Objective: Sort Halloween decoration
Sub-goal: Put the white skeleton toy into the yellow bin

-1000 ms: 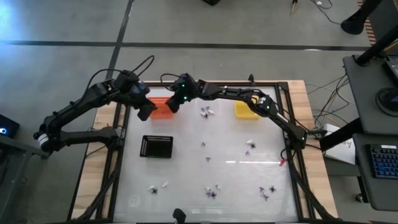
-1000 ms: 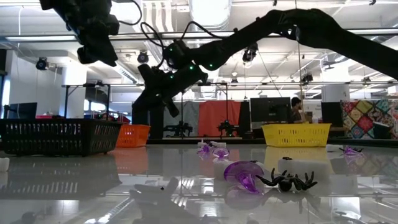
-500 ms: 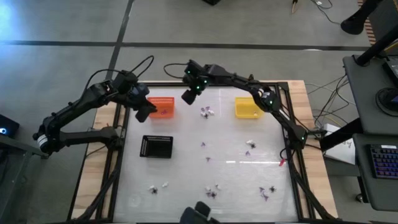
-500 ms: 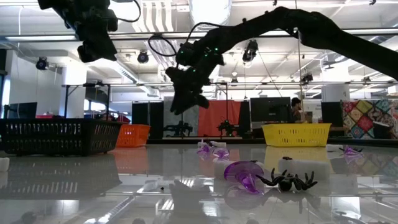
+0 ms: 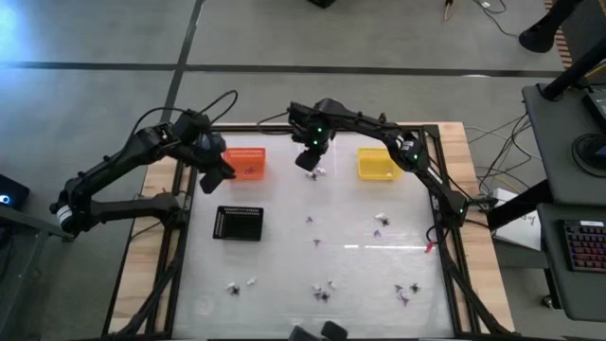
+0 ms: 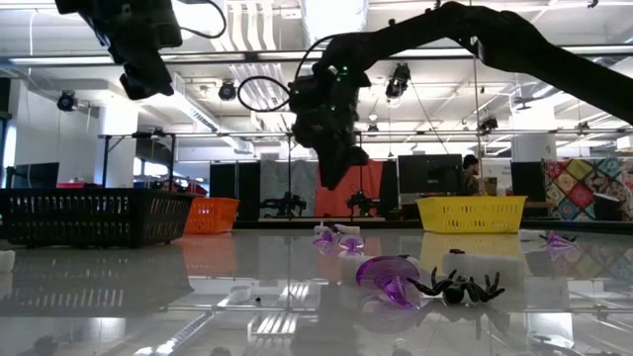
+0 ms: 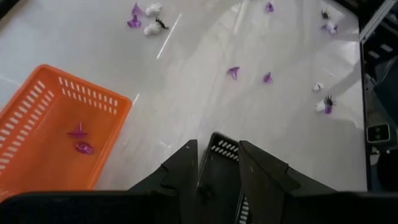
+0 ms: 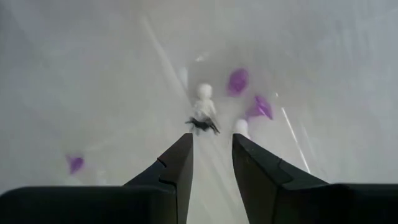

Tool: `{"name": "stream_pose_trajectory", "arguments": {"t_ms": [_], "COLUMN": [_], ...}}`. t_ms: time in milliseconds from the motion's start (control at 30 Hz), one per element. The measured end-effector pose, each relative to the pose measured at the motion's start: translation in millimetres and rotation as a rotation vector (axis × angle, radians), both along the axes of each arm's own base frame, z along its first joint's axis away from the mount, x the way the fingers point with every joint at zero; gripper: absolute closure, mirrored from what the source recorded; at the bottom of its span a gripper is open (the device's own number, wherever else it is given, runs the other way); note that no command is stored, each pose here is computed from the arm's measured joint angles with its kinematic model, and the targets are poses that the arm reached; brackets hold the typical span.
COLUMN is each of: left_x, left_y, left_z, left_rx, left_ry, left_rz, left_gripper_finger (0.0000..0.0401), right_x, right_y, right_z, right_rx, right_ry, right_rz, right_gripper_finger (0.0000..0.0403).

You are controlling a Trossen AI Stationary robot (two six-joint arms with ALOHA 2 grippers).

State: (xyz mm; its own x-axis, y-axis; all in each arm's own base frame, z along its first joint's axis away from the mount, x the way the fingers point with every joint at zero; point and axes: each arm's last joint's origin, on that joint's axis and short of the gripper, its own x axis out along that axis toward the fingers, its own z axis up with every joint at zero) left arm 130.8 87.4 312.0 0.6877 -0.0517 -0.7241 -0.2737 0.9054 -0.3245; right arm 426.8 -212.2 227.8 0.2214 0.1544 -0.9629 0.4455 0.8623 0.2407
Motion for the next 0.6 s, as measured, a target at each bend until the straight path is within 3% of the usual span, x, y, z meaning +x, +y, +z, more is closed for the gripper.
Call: {"name": "stream_pose_trajectory", "arguments": {"t_ms": [200, 433, 600], "left_x": [-3.7, -6.9, -8.1], "left_y": [-3.0, -5.6, -6.6], "left_z": [-0.4, 0.8, 1.7], "left_rx": [0.003, 0.01, 0.015], "left_ry": [0.017, 0.015, 0.01], "left_rz": [-0.019, -0.027, -0.028], "left_gripper_finger": [0.0303, 0.0303, 0.0303], "right_x": [-2.4, -10.6, -10.0], "right_y": [0.8, 5.0, 2.2], "right_z": [-8.3, -41.3, -61.1], "right_rx": [0.011, 0.061, -0.021], "right_ry": [0.036, 0.139, 0.156], "right_rz": [0.006, 0.029, 0.01], "right_gripper_finger": [0.0282, 0.0263, 0.0257]}}
